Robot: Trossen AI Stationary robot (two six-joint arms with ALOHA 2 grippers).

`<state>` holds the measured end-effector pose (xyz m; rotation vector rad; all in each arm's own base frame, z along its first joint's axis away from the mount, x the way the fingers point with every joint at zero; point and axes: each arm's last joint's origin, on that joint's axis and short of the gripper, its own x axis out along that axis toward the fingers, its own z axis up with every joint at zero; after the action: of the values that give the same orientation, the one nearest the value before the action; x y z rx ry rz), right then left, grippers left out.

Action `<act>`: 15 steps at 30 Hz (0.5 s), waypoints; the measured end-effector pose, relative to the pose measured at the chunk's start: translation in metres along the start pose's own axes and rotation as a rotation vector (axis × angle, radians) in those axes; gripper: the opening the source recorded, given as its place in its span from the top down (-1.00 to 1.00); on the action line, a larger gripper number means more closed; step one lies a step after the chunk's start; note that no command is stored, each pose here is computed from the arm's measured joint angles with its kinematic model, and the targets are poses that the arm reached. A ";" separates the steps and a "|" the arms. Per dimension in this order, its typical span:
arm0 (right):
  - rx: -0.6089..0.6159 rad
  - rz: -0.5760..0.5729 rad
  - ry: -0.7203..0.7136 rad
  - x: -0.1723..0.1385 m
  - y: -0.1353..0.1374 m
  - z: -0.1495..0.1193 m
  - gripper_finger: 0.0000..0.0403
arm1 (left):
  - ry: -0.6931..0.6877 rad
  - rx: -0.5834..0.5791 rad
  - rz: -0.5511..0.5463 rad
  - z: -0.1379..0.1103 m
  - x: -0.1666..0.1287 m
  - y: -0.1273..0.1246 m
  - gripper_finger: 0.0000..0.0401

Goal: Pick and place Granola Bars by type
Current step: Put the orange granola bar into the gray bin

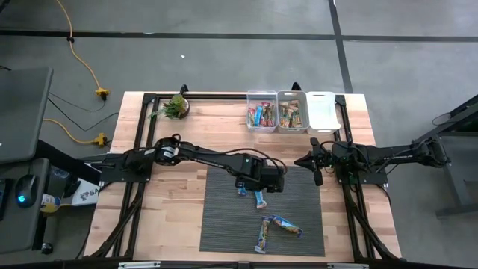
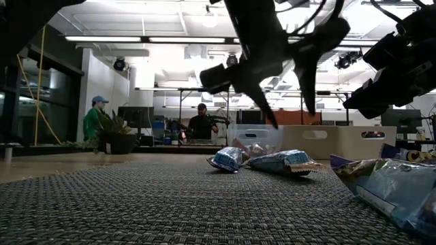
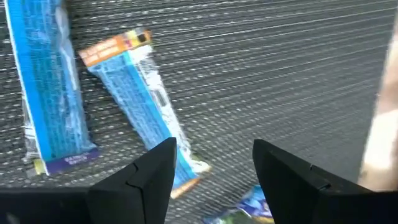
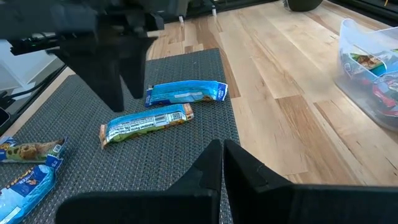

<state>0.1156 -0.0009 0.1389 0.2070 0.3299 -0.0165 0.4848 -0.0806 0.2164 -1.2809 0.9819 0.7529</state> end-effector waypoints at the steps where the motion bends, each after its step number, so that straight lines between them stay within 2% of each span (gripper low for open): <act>1: 0.000 0.000 0.000 0.000 0.000 0.000 1.00 | 0.000 0.000 -0.001 0.000 0.001 0.000 -0.05; 10: 0.000 0.000 0.000 0.000 0.000 0.000 1.00 | -0.022 -0.006 0.120 -0.005 0.003 0.011 -0.06; 15: 0.000 0.000 0.000 0.000 0.000 0.000 1.00 | -0.025 -0.005 0.128 -0.006 0.004 0.012 -0.12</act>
<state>0.1156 -0.0009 0.1389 0.2071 0.3299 -0.0164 0.4745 -0.0844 0.2081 -1.2187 1.0501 0.8685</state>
